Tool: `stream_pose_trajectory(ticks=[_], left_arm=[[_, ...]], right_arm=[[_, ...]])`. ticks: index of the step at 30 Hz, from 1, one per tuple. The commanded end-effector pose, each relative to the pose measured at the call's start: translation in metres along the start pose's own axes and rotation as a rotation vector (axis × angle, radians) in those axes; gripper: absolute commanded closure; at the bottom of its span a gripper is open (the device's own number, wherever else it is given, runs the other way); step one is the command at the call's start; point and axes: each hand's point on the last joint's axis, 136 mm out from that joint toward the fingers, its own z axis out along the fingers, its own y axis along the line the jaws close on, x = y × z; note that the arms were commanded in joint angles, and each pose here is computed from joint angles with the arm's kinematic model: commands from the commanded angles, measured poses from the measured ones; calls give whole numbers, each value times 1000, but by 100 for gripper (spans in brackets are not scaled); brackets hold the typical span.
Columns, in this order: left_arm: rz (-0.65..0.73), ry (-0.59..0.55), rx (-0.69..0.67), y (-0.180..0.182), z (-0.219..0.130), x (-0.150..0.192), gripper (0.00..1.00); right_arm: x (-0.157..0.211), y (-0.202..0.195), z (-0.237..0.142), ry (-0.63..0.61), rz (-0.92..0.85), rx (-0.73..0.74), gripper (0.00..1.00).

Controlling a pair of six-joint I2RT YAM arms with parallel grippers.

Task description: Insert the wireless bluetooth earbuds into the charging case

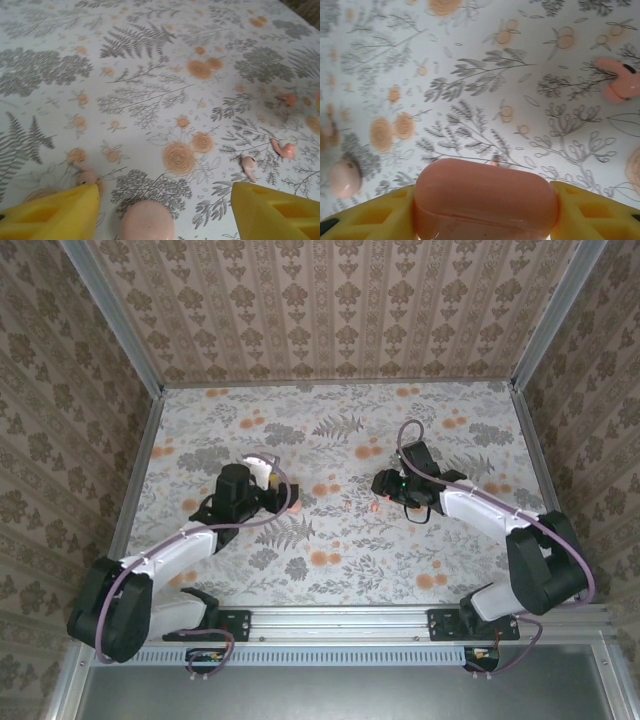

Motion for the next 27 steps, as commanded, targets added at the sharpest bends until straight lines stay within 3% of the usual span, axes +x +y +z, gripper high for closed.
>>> stream_pose_trajectory(ticks=[1,6,14,20,27], left_arm=[[100,-150,81,-21,1,-23,34],[265,-265,167,-60,3,-21,36],[363,-405,299,-110,8,-12,42],[387,-432,327,-136,16,-14,42],[341,-475,309,-142,12,-31,42]], right_arm=[[-7,35,-16,-57,-9,-181,46],[2,57,-29,-73,-15,-320,46],[12,95,-45,-93,26,-525,45],[15,122,-63,-112,-2,-609,45],[23,127,-73,-121,-9,-638,45]])
